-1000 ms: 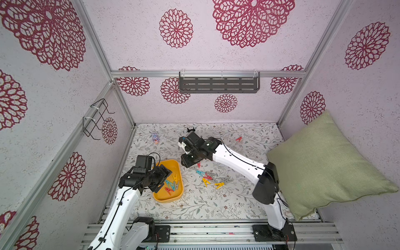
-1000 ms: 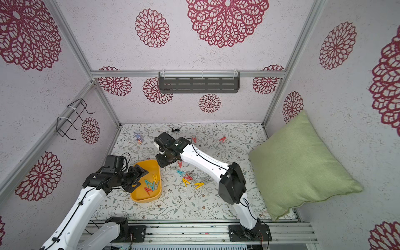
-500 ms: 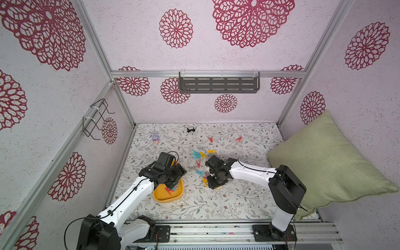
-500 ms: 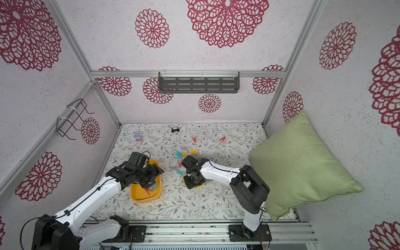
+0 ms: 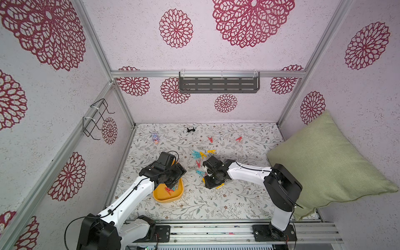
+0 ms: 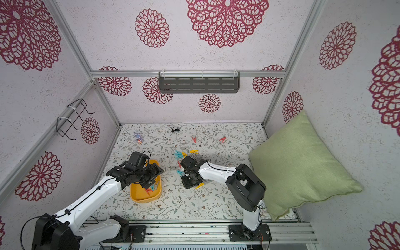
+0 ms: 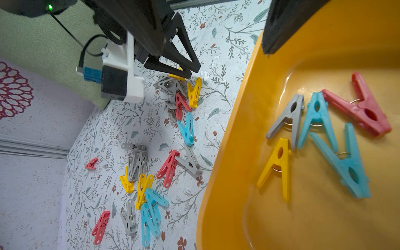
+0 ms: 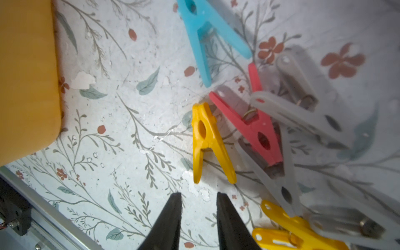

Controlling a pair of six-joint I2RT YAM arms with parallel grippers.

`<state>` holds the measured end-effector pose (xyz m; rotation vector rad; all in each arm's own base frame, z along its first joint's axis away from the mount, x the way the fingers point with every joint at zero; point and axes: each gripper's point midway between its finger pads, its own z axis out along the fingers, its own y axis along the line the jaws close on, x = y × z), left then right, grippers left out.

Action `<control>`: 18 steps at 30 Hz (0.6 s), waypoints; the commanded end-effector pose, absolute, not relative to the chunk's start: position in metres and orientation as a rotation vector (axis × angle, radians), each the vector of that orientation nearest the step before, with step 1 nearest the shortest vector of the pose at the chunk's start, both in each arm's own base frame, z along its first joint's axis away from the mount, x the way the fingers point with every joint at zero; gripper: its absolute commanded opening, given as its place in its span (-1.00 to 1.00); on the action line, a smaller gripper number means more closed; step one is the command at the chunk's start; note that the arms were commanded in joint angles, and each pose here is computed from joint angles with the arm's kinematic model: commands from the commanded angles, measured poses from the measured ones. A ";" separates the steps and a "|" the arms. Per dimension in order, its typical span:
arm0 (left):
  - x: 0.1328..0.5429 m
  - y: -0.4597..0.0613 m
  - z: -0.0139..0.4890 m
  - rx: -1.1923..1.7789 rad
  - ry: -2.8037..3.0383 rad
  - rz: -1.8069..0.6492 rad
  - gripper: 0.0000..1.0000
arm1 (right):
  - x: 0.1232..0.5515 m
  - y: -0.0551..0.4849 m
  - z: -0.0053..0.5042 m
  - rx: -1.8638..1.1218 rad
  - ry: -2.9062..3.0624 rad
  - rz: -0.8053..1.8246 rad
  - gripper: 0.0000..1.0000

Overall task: Put the clothespins into the storage box
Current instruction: Pick up the clothespin from the center of the board.

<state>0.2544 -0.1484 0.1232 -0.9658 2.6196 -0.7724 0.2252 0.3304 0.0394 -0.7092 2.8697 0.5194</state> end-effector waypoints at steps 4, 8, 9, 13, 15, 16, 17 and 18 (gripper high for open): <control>0.258 -0.151 0.130 -0.950 2.596 -0.781 0.59 | 0.229 0.343 0.038 -0.768 2.857 0.508 -0.44; 0.257 -0.150 0.130 -0.954 2.595 -0.780 0.59 | 0.232 0.342 0.033 -0.769 2.865 0.481 -0.58; 0.257 -0.150 0.130 -0.954 2.595 -0.781 0.59 | 0.231 0.342 0.032 -0.771 2.867 0.479 -0.62; 0.258 -0.146 0.131 -0.958 2.582 -0.765 0.59 | 0.232 0.343 0.042 -0.786 2.843 0.478 -0.81; 0.258 -0.143 0.133 -0.955 2.578 -0.754 0.60 | 0.233 0.345 0.053 -0.791 2.819 0.490 -0.86; 0.258 -0.141 0.134 -0.953 2.578 -0.750 0.60 | 0.235 0.347 0.060 -0.793 2.808 0.500 -0.87; 0.258 -0.138 0.135 -0.958 2.574 -0.747 0.60 | 0.237 0.350 0.068 -0.794 2.794 0.507 -0.89; 0.258 -0.135 0.136 -0.960 2.574 -0.744 0.60 | 0.238 0.352 0.074 -0.798 2.781 0.514 -0.89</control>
